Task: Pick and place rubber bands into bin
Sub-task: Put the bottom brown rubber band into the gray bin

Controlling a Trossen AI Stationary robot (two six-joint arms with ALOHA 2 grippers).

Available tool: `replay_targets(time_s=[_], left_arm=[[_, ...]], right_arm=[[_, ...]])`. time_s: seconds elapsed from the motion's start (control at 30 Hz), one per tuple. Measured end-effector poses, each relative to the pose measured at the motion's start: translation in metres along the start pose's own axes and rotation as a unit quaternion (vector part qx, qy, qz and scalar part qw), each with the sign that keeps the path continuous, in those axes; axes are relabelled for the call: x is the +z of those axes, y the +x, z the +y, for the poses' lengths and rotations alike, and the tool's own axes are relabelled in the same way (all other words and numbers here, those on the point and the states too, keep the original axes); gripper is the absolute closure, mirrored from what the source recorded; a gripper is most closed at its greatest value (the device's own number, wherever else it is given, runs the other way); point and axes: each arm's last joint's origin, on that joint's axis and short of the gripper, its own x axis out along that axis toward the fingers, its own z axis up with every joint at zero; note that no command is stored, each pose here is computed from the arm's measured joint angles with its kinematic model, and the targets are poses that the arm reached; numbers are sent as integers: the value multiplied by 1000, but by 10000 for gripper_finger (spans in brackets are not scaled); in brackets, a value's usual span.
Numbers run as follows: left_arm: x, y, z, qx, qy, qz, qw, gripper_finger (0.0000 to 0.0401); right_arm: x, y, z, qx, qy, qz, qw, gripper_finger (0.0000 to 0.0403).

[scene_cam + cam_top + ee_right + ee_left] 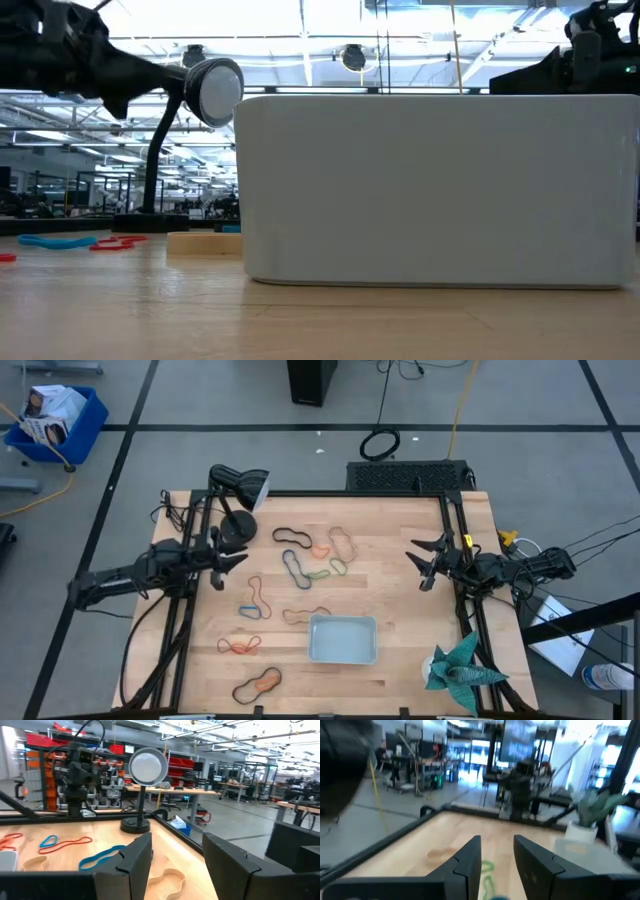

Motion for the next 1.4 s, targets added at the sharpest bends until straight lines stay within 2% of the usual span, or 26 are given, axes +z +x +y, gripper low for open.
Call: replay_targets(time_s=[0.17,0.37,0.6,0.83,0.97,1.1,1.3,1.4], left_arm=[[-9,16,0,0,-17,51,999,281],[-10,36,-9,-60,-33,69,995,281],[1,70,-28,-96,-11,151,984,281],[6,110,-52,-123,8,273,954,281],[-2,129,-65,-127,26,328,936,281],[-22,141,-75,-116,35,389,913,281],[-58,148,-80,-87,-6,460,883,281],[-70,149,-84,-97,-7,483,870,281]], right_arm=[[0,0,0,-1,1,0,1000,234],[0,0,0,-1,0,0,1000,234],[0,0,0,-1,0,1,1000,234],[-1,0,0,0,-3,4,1000,234],[-3,0,0,-1,-9,14,1000,234],[-3,0,0,-2,-9,13,1000,234],[-3,0,0,-2,-8,13,1000,234],[-3,0,0,-2,-8,13,1000,234]])
